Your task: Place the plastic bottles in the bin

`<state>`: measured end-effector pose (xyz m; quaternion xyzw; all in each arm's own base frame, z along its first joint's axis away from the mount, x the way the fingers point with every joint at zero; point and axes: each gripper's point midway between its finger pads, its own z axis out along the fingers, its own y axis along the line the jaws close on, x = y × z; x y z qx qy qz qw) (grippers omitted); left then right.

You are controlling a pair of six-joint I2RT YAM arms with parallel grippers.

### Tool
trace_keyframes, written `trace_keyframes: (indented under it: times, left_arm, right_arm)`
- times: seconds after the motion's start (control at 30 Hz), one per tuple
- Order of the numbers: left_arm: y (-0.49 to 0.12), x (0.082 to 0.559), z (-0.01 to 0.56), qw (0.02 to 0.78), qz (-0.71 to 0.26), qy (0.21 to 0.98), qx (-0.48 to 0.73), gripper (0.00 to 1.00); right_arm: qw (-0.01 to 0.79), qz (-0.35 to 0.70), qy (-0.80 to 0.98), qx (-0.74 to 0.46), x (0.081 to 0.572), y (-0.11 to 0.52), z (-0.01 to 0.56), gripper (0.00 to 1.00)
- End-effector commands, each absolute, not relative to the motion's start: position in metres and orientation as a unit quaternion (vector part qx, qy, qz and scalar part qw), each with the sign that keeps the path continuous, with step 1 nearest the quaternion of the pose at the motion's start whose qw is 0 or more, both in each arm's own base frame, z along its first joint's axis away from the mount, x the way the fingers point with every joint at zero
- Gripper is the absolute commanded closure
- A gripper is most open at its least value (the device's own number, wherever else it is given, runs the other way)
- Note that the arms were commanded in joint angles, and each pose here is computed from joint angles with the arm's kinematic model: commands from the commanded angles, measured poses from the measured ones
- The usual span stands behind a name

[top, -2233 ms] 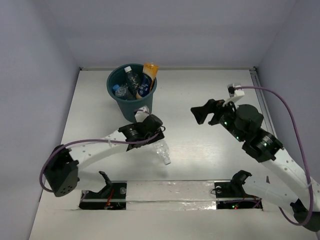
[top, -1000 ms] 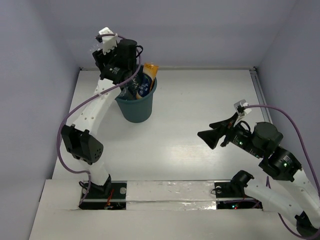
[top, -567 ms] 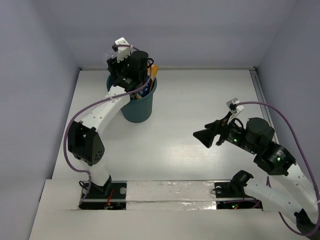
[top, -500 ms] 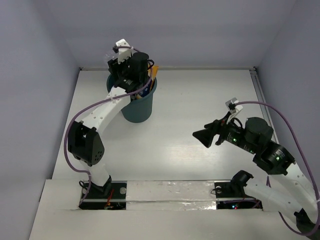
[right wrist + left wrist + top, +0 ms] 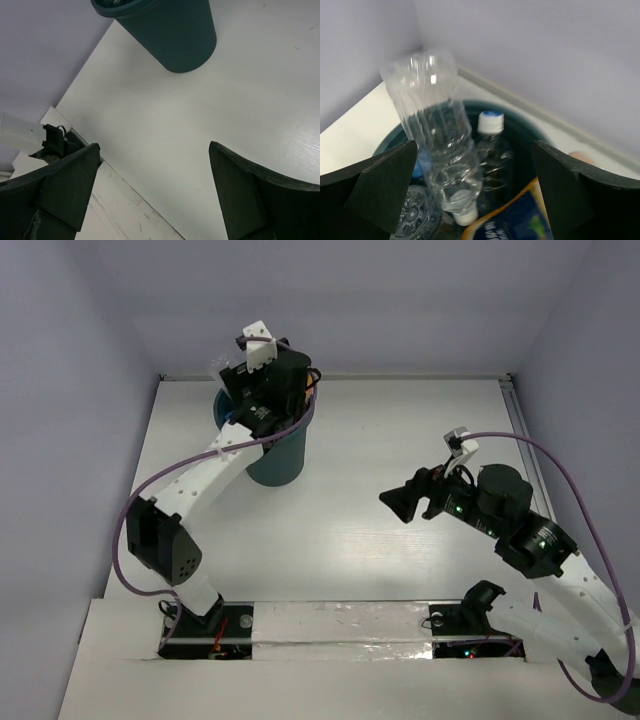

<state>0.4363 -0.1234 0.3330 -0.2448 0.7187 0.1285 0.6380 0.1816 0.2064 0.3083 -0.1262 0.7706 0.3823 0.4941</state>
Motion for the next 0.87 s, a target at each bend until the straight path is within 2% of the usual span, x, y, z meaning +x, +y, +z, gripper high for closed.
trace_keyframes:
  times: [0.0, 0.13, 0.2, 0.23, 0.3, 0.33, 0.4, 0.43, 0.47, 0.5, 0.53, 0.6, 0.63, 0.7, 0.83]
  left_arm:
    - [-0.116, 0.410, 0.430, 0.678, 0.025, 0.678, -0.283, 0.01]
    - [-0.114, 0.376, 0.489, 0.690, -0.068, 0.664, -0.279, 0.01]
    - [-0.118, 0.360, 0.492, 0.676, -0.109, 0.680, -0.262, 0.01]
    - [-0.112, 0.342, 0.503, 0.675, -0.142, 0.671, -0.271, 0.01]
    - [-0.118, 0.324, 0.484, 0.649, -0.170, 0.700, -0.245, 0.01]
    - [-0.109, 0.302, 0.493, 0.649, -0.204, 0.688, -0.253, 0.01]
    - [-0.114, 0.285, 0.462, 0.620, -0.224, 0.714, -0.236, 0.01]
    - [-0.103, 0.263, 0.467, 0.622, -0.248, 0.703, -0.239, 0.01]
    - [-0.104, 0.254, 0.459, 0.609, -0.265, 0.709, -0.239, 0.01]
    - [-0.104, 0.249, 0.439, 0.596, -0.263, 0.721, -0.237, 0.01]
    - [-0.093, 0.231, 0.442, 0.600, -0.280, 0.709, -0.244, 0.01]
    - [-0.090, 0.221, 0.421, 0.585, -0.289, 0.715, -0.252, 0.01]
    - [-0.083, 0.208, 0.423, 0.589, -0.304, 0.704, -0.255, 0.01]
    - [-0.082, 0.203, 0.409, 0.582, -0.308, 0.708, -0.255, 0.01]
    - [-0.082, 0.201, 0.393, 0.571, -0.299, 0.721, -0.254, 0.01]
  right_arm:
    - [0.561, 0.375, 0.730, -0.109, 0.194, 0.197, 0.360, 0.04]
    - [0.601, 0.351, 0.717, -0.046, 0.204, 0.173, 0.385, 0.06]
    - [0.618, 0.336, 0.711, -0.004, 0.206, 0.156, 0.395, 0.10]
    - [0.625, 0.307, 0.716, 0.043, 0.212, 0.137, 0.392, 0.17]
    - [0.640, 0.283, 0.709, 0.085, 0.210, 0.114, 0.398, 0.35]
    - [0.648, 0.258, 0.706, 0.121, 0.209, 0.095, 0.400, 0.60]
    - [0.664, 0.245, 0.690, 0.150, 0.202, 0.074, 0.409, 0.84]
    - [0.674, 0.231, 0.682, 0.168, 0.199, 0.061, 0.414, 0.93]
    - [0.678, 0.225, 0.678, 0.175, 0.198, 0.055, 0.416, 0.93]
    - [0.684, 0.221, 0.671, 0.182, 0.195, 0.048, 0.419, 0.89]
    - [0.687, 0.208, 0.668, 0.195, 0.195, 0.041, 0.418, 0.69]
    - [0.686, 0.196, 0.670, 0.206, 0.197, 0.037, 0.414, 0.37]
    - [0.681, 0.189, 0.672, 0.220, 0.198, 0.033, 0.409, 0.14]
    - [0.672, 0.181, 0.678, 0.235, 0.201, 0.033, 0.399, 0.00]
    - [0.655, 0.167, 0.697, 0.238, 0.211, 0.042, 0.379, 0.00]
